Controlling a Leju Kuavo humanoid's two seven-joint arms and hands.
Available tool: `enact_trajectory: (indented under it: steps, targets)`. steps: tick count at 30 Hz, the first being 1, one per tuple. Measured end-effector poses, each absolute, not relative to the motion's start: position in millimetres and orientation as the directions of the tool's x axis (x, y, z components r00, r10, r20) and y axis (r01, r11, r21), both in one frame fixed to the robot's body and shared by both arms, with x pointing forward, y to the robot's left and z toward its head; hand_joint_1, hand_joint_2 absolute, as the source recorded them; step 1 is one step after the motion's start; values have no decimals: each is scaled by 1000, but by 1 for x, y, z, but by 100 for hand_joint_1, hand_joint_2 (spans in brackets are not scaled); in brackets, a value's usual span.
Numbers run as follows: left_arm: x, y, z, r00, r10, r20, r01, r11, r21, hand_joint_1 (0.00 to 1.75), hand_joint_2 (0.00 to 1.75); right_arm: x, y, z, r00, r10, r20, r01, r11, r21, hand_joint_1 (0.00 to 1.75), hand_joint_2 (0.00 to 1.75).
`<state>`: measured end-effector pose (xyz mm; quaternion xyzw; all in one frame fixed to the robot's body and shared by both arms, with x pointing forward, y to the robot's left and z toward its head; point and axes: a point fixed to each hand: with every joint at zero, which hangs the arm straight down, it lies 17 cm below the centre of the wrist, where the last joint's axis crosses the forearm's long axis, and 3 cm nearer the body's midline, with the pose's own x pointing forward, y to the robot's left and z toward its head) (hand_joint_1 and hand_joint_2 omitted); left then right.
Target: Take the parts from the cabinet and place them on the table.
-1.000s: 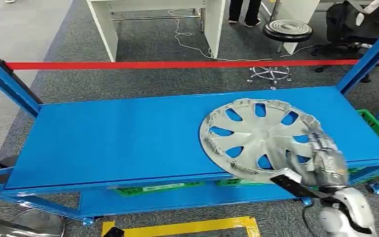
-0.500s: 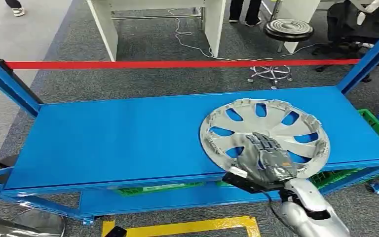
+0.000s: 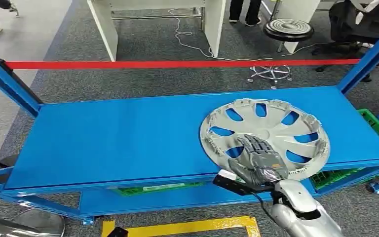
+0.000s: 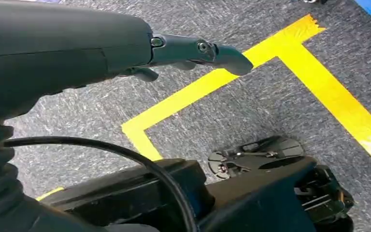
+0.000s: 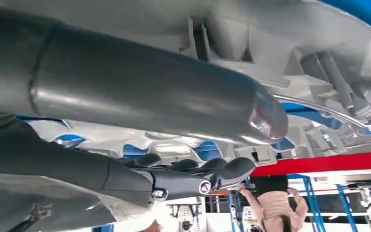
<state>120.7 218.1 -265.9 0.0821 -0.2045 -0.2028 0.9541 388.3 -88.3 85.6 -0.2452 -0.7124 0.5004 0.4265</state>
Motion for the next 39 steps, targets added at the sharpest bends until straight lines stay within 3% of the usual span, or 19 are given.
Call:
enact_trajectory:
  steps: [16, 23, 39]
  targets:
    - [123, 205, -263, 807, -470, 358, 397, 880, 261, 0, 175, 405, -97, 71, -468, 833, 295, -86, 289, -953, 0, 0]
    - [123, 203, -263, 807, -468, 361, 396, 882, 258, 0, 175, 413, -101, 82, -467, 868, 168, 27, 204, -979, 0, 0]
    - [122, 203, -263, 805, -465, 368, 398, 884, 247, 0, 175, 393, -101, 136, -480, 874, 74, 286, 235, -929, 0, 0]
